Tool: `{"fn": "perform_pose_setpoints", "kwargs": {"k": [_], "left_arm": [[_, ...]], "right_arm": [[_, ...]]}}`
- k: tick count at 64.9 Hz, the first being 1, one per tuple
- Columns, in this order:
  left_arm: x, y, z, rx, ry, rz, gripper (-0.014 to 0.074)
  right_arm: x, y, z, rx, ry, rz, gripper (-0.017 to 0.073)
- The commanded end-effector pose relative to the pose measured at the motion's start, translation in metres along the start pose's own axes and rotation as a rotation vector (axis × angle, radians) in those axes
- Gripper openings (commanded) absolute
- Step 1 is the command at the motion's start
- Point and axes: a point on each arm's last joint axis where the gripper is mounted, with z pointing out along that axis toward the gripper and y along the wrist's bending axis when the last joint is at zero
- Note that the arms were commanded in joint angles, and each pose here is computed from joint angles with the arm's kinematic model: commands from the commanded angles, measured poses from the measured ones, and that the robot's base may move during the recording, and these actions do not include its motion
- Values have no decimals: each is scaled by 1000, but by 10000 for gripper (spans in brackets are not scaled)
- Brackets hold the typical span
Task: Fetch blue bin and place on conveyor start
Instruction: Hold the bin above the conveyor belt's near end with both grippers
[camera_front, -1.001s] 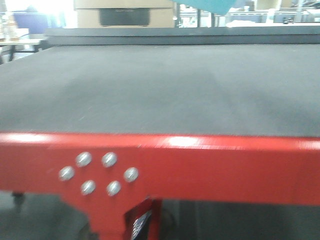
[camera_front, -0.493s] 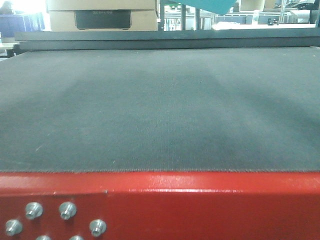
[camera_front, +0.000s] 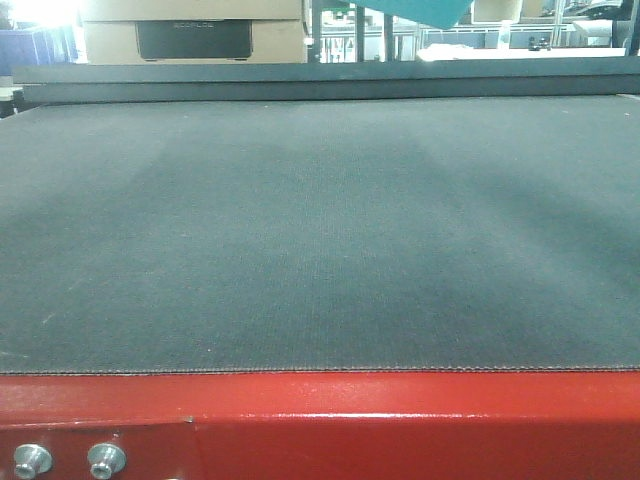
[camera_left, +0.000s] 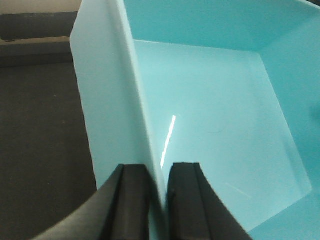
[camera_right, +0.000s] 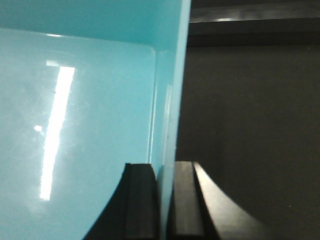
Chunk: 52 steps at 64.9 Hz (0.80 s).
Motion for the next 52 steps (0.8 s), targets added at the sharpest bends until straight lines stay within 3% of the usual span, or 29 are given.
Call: {"fn": "perform_pose_setpoints", "kwargs": {"k": [1,52], "left_arm": [[-9,-7,-9,51,-71,-23,-111],[-9,-7,-9,51,-71,-23,-111]], "right_arm": [[-9,3,-5,-7,-73,-18,-151],[-9,3,-5,-7,-73,-18,-151]]}}
